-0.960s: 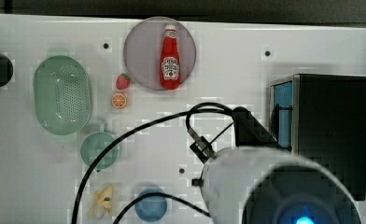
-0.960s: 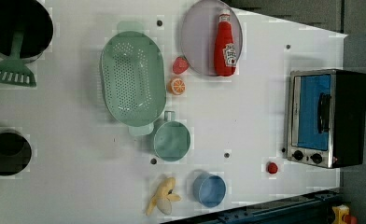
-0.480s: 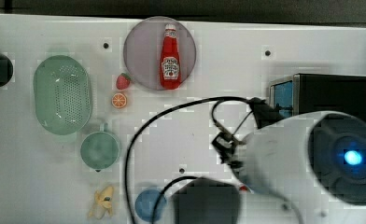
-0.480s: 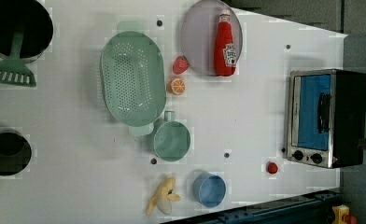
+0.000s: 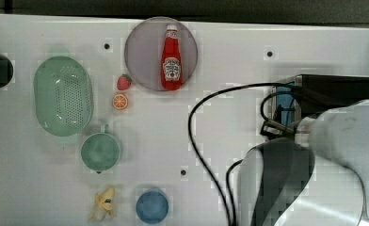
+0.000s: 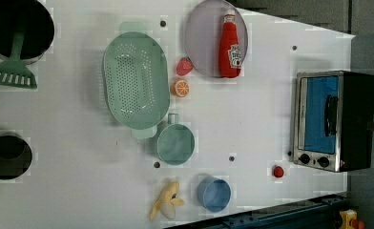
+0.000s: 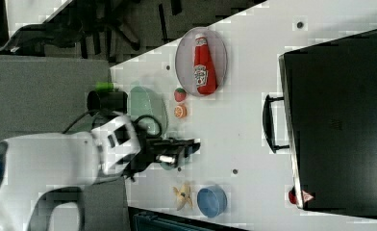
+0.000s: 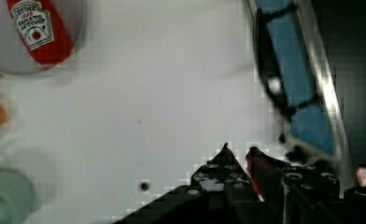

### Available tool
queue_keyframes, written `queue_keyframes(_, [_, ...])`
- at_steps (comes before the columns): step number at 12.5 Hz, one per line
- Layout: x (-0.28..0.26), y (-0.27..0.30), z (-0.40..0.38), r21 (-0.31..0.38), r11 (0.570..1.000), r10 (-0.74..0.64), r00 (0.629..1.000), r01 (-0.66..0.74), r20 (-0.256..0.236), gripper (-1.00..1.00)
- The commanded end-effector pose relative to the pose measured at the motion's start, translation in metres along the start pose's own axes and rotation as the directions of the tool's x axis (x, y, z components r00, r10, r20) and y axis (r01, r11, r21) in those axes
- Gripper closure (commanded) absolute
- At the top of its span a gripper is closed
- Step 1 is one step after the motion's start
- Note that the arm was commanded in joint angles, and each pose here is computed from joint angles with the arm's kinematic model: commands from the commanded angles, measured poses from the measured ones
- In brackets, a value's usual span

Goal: Flap open oven.

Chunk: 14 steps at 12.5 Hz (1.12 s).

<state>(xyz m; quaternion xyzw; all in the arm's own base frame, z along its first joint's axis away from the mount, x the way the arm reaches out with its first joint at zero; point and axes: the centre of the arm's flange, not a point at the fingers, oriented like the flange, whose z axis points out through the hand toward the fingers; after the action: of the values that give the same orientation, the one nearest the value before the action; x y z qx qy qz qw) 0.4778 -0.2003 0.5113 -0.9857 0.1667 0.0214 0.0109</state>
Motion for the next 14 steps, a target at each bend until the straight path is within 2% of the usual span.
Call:
queue_keyframes(1, [0.016,0.038,0.035,-0.055,0.964,-0.263,0.964,0.261,-0.027,0.65])
queue_keyframes(3, [0.027,0.051,0.064,-0.085,0.950,-0.306,0.951,0.302,-0.041,0.65])
queue_keyframes(6, [0.033,0.065,0.110,-0.113,0.953,-0.288,0.957,0.283,-0.039,0.65])
queue_keyframes(14, [0.030,0.064,0.194,-0.173,0.940,-0.310,0.948,0.294,-0.076,0.65])
